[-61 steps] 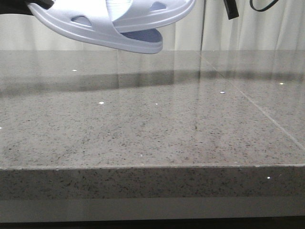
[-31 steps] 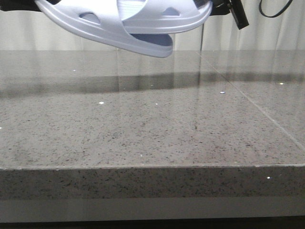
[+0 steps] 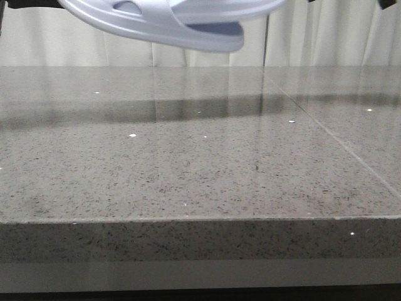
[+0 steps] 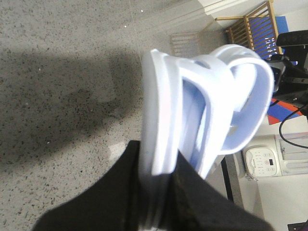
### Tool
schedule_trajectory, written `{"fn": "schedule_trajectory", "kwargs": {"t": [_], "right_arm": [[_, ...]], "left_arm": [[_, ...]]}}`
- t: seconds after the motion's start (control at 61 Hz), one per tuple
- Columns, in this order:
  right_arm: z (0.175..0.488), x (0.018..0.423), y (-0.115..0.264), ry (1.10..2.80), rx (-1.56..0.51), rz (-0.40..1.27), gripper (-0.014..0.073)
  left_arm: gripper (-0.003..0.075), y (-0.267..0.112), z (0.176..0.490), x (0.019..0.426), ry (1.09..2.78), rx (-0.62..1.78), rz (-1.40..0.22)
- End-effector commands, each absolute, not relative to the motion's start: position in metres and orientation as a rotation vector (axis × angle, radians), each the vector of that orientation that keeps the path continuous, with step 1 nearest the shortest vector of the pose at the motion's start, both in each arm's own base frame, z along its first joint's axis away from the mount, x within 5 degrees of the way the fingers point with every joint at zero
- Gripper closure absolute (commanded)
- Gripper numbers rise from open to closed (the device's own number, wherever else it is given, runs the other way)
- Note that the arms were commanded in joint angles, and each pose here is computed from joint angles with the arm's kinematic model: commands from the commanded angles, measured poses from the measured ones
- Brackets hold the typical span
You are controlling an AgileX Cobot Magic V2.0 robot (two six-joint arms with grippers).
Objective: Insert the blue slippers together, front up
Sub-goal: 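Insert the right-held slipper into the left-held slipper, stacking them front up, then lower the nested slippers onto the table with the left gripper and release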
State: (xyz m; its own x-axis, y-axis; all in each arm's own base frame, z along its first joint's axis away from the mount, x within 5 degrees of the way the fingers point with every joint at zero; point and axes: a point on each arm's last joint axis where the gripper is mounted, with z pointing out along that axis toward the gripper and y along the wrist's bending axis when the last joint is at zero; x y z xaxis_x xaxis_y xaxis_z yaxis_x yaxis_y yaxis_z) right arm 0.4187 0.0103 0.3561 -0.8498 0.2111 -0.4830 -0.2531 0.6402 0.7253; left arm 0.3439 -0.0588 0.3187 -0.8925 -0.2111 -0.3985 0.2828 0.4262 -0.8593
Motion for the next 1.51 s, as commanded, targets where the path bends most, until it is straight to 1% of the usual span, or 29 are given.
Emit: {"fn": "schedule_trajectory", "kwargs": {"t": [0.0,0.098,0.213,0.328,0.377,0.491,0.606,0.688,0.737,0.786,0.852,0.999,1.049,1.212,1.311,1.409,1.491], "right_arm": [[0.401,0.391,0.010,2.260,-0.134,1.102,0.0360],[0.411,0.381,0.004,2.280,-0.153,0.893,0.0360],[0.434,0.362,0.000,2.256,-0.171,0.633,0.0363],[0.455,0.344,-0.001,2.211,-0.194,0.443,0.0365],[0.464,0.336,0.000,2.189,-0.215,0.361,0.0389],[0.481,0.315,0.008,2.138,-0.265,0.260,0.0476],[0.487,0.293,0.015,2.082,-0.284,0.208,0.0520],[0.481,0.279,0.018,2.049,-0.277,0.177,0.0575],[0.477,0.269,0.018,2.017,-0.269,0.153,0.0630],[0.474,0.256,0.017,1.981,-0.252,0.136,0.0668],[0.468,0.243,0.016,1.953,-0.241,0.122,0.0652],[0.444,0.210,0.014,1.922,-0.255,0.079,0.0655],[0.431,0.199,0.014,1.912,-0.258,0.062,0.0655],[0.405,0.161,0.011,1.808,-0.220,0.016,0.0655],[0.390,0.146,0.010,1.799,-0.212,0.011,0.0655],[0.383,0.136,0.010,1.796,-0.212,0.011,0.0655],[0.381,0.135,0.011,1.800,-0.214,0.013,0.0655]], "left_arm": [[0.0739,-0.066,0.352,0.329,2.114,0.145,-1.618],[0.0739,-0.066,0.352,0.329,2.114,0.145,-1.618],[0.0739,-0.066,0.352,0.329,2.114,0.145,-1.618],[0.0739,-0.066,0.352,0.329,2.114,0.145,-1.618],[0.0739,-0.066,0.352,0.329,2.114,0.145,-1.618],[0.0739,-0.066,0.352,0.329,2.114,0.145,-1.618],[0.0739,-0.066,0.352,0.329,2.114,0.145,-1.618],[0.0739,-0.066,0.352,0.329,2.114,0.145,-1.618],[0.0739,-0.066,0.352,0.329,2.114,0.145,-1.618],[0.0739,-0.066,0.352,0.329,2.114,0.145,-1.618],[0.0739,-0.066,0.352,0.329,2.114,0.145,-1.618],[0.0739,-0.066,0.352,0.329,2.114,0.142,-1.615],[0.0739,-0.066,0.352,0.330,2.113,0.139,-1.613],[0.0739,-0.066,0.352,0.330,2.113,0.137,-1.610],[0.0739,-0.066,0.352,0.330,2.113,0.136,-1.609],[0.0739,-0.066,0.352,0.329,2.114,0.145,-1.618],[0.0739,-0.065,0.347,0.328,2.161,0.171,-1.574]]}}
